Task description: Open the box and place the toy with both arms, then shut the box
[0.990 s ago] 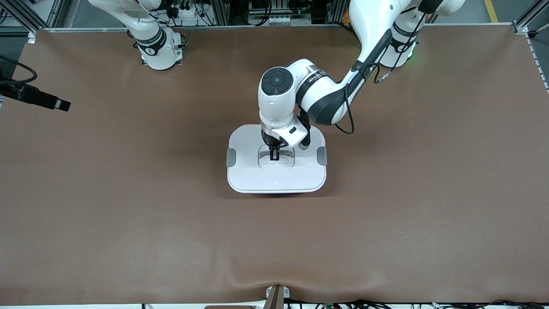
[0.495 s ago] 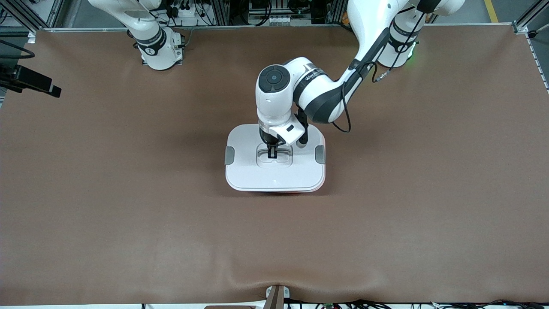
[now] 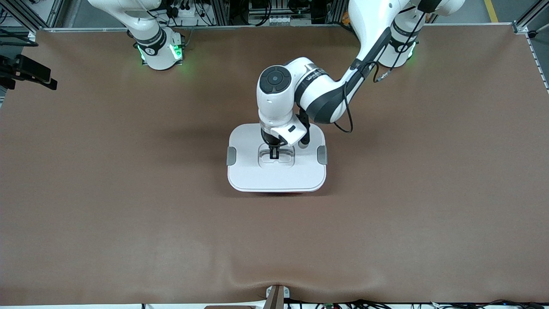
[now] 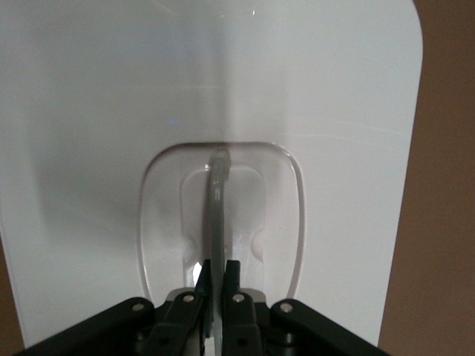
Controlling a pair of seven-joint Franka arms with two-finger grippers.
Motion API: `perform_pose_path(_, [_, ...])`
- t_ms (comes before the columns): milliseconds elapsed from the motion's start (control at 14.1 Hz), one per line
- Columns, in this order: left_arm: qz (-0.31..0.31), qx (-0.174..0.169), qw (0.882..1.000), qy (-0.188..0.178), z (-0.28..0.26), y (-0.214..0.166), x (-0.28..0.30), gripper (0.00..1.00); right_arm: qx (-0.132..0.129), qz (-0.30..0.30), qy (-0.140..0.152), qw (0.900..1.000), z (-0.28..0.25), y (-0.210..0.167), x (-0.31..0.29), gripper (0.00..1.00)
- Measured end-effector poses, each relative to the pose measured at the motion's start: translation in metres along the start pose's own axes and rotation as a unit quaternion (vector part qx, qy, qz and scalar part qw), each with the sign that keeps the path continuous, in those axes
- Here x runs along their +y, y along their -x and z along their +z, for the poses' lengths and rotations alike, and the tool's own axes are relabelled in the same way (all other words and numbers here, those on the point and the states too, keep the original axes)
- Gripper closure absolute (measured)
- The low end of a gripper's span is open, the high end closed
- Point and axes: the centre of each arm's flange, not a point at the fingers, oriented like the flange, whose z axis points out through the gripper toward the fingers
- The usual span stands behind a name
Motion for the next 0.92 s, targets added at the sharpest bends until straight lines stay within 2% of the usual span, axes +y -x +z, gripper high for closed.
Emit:
perform_pose_path(353, [0.003, 0.005, 1.0, -0.004, 0.001, 0.002, -0.004, 0.93, 0.012, -0.018, 0.011, 1.0, 0.008, 0.02, 0.004, 0.0])
perform_pose_path(707, [0.003, 0.01, 1.0, -0.008, 0.002, 0.001, -0.005, 0.93, 0.025, -0.035, 0.018, 0.999, 0.009, 0.02, 0.01, 0.0])
perform_pose_path(919, [0.003, 0.01, 1.0, -0.009, 0.002, 0.001, -0.005, 0.93, 0.028, -0.032, 0.033, 0.999, 0.008, 0.019, 0.015, 0.0])
